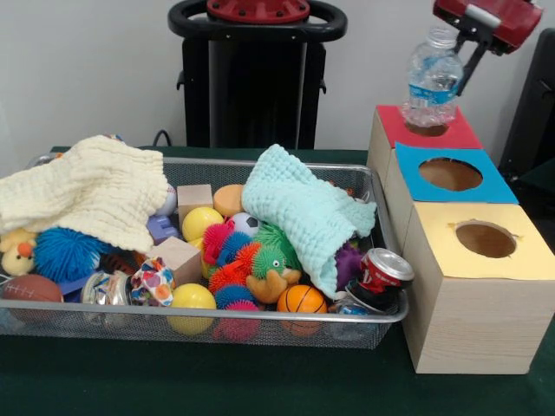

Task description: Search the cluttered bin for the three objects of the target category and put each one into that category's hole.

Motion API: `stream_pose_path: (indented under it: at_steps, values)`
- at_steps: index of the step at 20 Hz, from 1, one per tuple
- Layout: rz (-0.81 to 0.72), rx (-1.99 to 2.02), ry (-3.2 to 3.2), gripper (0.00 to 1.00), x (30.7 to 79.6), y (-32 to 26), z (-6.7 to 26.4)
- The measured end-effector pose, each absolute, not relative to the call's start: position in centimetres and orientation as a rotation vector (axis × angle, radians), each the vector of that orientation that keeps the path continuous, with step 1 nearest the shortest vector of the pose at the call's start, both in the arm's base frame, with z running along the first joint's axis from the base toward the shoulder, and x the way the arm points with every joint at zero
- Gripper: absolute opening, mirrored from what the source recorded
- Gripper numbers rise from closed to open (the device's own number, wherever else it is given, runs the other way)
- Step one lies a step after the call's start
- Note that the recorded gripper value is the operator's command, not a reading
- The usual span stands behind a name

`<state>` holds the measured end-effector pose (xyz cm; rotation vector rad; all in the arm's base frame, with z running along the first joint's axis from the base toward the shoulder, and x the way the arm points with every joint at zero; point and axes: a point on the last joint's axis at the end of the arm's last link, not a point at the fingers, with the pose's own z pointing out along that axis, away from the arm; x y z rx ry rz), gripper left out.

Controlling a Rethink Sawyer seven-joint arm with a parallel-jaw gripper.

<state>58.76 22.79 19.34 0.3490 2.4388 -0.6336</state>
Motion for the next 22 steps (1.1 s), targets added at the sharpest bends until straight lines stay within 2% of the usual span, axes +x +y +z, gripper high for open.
stream_pose_path:
  at_steps: [12,22]
  values:
    - [-0.573,0.344,2.333,0.0,61.9,28.5,20.1]
    - [-0.565,0.349,2.327,0.0,62.1,28.9,20.1]
